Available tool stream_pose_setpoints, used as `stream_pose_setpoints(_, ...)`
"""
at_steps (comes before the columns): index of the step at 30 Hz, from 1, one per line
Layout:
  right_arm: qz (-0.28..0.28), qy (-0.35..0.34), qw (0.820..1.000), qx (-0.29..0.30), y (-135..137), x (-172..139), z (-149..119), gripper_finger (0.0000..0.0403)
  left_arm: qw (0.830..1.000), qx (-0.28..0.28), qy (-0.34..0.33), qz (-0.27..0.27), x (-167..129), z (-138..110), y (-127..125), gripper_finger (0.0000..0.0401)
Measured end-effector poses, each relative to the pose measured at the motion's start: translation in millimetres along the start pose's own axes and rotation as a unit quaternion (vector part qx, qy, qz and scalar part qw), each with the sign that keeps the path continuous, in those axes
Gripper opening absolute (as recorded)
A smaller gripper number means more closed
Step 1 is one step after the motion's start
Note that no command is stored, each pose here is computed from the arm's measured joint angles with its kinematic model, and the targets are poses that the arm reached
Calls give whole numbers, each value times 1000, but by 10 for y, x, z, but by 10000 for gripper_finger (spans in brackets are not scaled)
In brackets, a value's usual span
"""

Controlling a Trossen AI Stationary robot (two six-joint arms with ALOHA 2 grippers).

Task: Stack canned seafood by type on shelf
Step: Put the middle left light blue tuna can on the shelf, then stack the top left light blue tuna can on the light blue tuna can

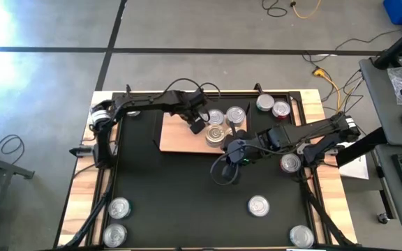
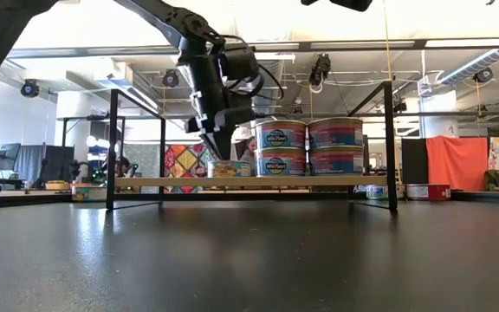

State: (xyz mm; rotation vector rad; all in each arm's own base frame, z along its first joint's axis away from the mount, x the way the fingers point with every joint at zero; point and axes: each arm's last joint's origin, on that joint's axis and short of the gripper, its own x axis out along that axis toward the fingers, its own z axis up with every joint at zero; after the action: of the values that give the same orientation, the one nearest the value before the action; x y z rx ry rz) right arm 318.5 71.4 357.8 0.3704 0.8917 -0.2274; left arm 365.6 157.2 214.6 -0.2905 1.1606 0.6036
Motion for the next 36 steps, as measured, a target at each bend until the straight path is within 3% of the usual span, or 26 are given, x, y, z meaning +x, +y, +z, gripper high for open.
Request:
stream_pose_setpoints(7,3,7,1000,-1,5,-2,-14,13,1000,6,-7,3,77,144,-42,1)
stream_pose_setpoints(17,10,20,1000,-13,15,-6,-38,13,1000,17,-5,-1,-203,238,-28,13)
stream_pose_setpoints(24,14,10,1000,-23,5,-67,-30,13,999,25,-23,-5,-506,333,-31,80)
stream_pose_setpoints(30,66,-97,993,-3,29,-358,118,13,998,23,-60,-14,-831,415,-49,149)
stream_pose_setpoints(36,43,-149,988,22,-52,-603,127,13,996,2,-91,3,-1153,327,33,199)
